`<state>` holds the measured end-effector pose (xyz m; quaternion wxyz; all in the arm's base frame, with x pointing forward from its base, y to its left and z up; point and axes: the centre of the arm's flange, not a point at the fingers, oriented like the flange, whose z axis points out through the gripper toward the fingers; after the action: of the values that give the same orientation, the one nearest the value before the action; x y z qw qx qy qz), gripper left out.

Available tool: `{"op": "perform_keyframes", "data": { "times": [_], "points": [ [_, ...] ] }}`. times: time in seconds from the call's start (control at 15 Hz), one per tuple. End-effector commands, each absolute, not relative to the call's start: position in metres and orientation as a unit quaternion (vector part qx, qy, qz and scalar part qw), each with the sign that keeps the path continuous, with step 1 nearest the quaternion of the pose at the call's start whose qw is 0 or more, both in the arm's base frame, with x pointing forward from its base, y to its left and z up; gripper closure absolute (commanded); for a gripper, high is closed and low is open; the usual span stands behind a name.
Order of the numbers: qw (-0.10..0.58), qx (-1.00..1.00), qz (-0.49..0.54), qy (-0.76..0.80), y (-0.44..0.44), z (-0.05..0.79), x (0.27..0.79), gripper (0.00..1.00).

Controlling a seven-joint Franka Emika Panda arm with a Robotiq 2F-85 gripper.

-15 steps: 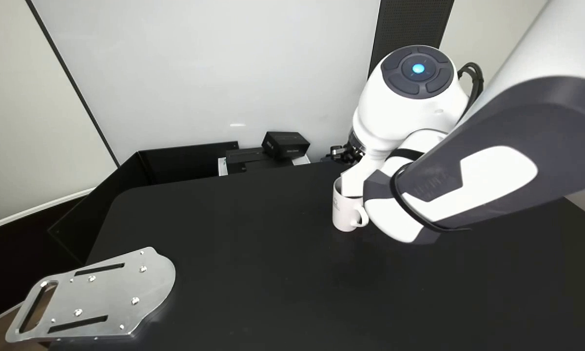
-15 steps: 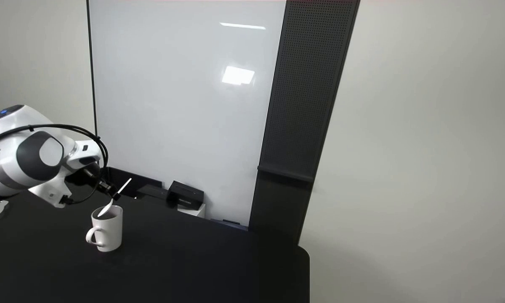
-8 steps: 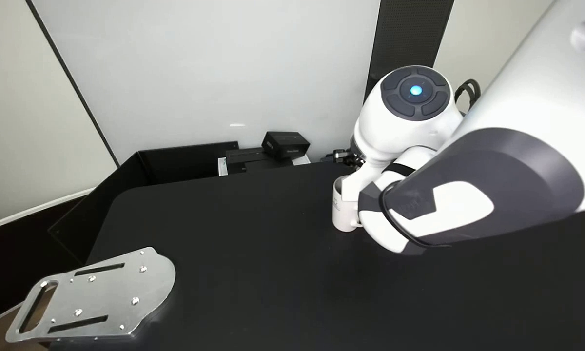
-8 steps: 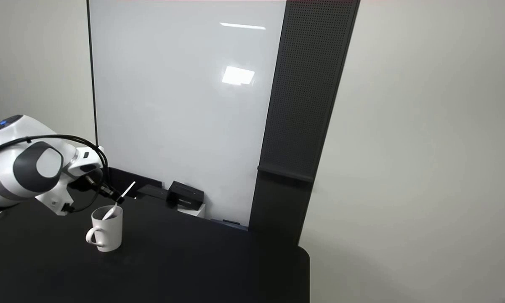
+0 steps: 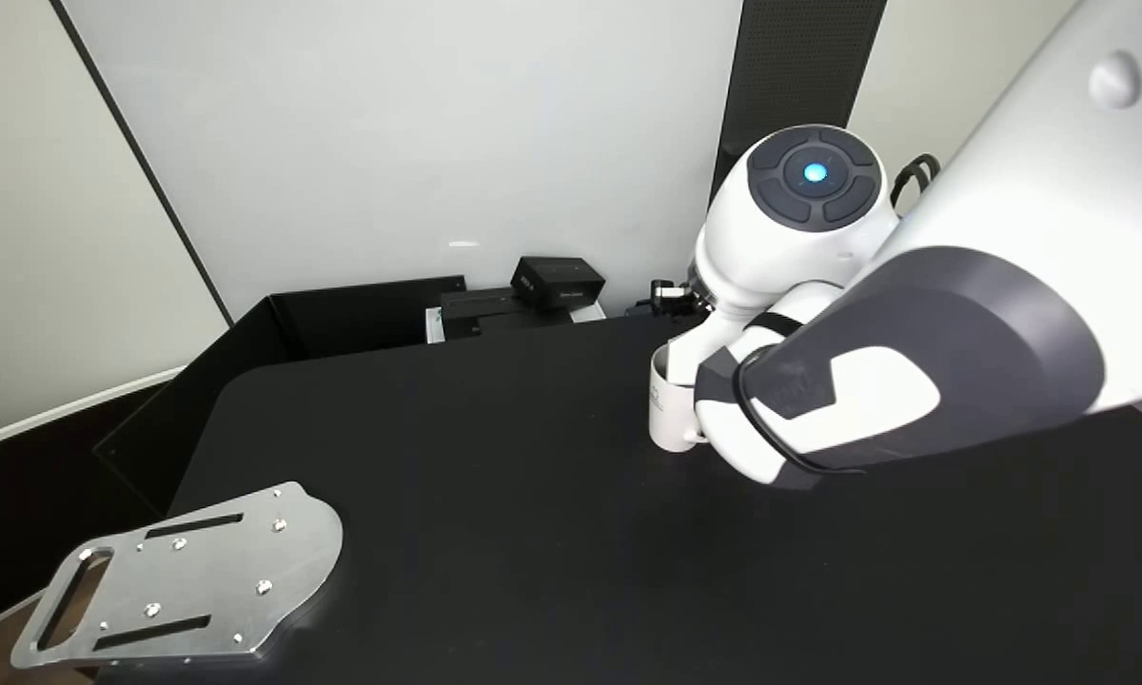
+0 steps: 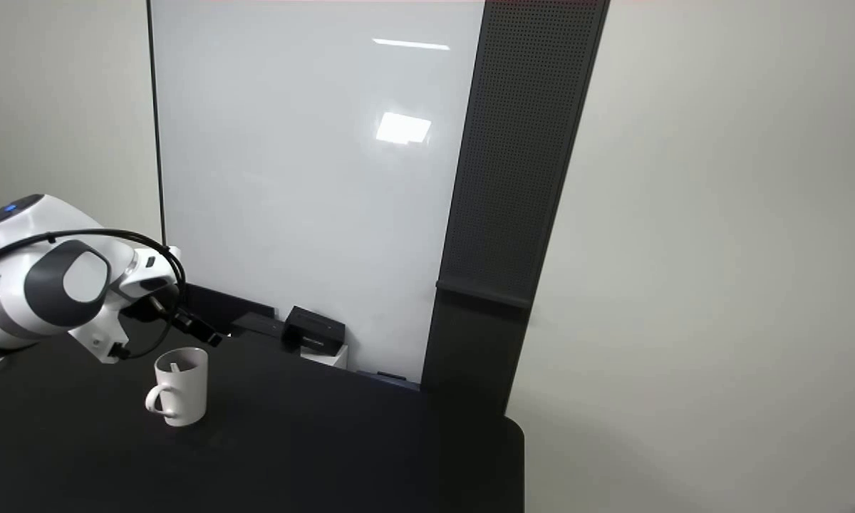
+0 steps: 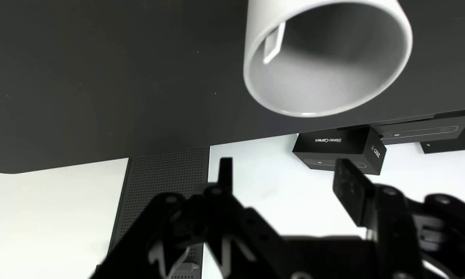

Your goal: Put the spoon in the mug, put it back on the table, then put it in the mug again

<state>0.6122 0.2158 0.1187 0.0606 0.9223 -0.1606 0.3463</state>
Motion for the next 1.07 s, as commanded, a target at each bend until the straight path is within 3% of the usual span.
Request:
{"op": "perform_keyframes", "data": {
  "times": [0.0, 0.33, 1.0],
  "points": [
    [0.059, 0.923, 0.341, -0.171, 0.209, 0.134, 0.619, 0.02],
    [0.069, 0.935, 0.301, -0.171, 0.191, 0.158, 0.616, 0.0],
    [0.116, 0.99, 0.08, -0.032, 0.18, 0.193, 0.589, 0.0]
  ]
}}
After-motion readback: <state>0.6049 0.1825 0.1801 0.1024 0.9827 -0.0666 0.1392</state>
